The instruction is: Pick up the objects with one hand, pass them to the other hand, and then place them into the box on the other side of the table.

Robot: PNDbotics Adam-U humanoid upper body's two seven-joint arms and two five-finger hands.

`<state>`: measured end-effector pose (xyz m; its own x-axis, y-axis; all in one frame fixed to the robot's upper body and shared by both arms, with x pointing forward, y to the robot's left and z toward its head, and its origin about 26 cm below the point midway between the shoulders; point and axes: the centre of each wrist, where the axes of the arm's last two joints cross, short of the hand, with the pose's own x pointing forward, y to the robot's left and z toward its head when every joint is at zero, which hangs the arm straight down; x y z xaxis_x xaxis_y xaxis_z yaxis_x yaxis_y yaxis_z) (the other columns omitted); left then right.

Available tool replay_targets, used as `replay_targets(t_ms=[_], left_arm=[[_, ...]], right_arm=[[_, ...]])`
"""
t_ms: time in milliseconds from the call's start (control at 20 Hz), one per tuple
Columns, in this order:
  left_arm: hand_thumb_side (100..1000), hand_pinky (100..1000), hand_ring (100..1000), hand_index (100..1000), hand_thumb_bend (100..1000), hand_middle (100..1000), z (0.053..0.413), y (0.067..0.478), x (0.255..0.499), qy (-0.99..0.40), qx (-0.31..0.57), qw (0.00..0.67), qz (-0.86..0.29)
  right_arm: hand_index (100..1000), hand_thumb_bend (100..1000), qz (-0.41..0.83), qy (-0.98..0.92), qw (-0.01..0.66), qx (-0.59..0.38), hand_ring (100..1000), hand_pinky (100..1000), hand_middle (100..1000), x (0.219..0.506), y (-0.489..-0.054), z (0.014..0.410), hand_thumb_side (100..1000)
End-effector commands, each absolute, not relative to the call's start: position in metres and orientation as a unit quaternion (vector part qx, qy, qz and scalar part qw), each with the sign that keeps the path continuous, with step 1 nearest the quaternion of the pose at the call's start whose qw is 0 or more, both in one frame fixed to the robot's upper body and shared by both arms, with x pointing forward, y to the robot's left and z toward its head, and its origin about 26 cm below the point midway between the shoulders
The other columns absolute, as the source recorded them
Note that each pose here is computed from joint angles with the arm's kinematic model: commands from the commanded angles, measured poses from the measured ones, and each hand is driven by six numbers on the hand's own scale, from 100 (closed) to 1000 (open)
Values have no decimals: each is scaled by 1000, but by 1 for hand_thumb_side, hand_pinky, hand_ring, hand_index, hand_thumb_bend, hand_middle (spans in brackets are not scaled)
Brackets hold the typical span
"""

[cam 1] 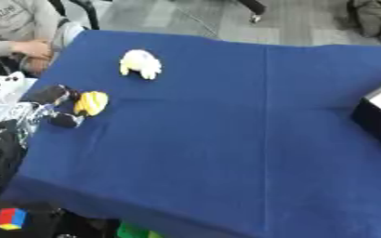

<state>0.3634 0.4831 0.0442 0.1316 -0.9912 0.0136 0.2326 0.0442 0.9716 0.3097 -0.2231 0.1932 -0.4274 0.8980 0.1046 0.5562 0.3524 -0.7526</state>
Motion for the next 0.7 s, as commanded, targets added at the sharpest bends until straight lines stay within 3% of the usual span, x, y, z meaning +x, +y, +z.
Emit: replay_targets(t_ms=[50,200,250,300,700], left_arm=[[313,674,435,512,237,390,48,484,364,-416,477,586,-506],[273,646,358,393,151,281,49,480,366,-446,493,575,-477],[348,644,346,369,100,261,50,479,367,-459,495,571,-467],[256,644,343,358,109,252,51,478,367,-471,496,566,-460],[243,649,325,283,100,201,81,465,374,-544,470,529,-451]], right_arm=[[915,100,321,-780,252,-473,832,815,701,309,-227,200,246],[916,100,320,-781,252,-473,832,815,702,310,-227,200,259],[916,100,320,-781,252,-473,832,815,702,310,-227,200,267],[916,100,320,-781,252,-473,832,815,702,310,-227,201,266],[916,100,319,-783,250,-472,833,815,701,310,-227,201,293]])
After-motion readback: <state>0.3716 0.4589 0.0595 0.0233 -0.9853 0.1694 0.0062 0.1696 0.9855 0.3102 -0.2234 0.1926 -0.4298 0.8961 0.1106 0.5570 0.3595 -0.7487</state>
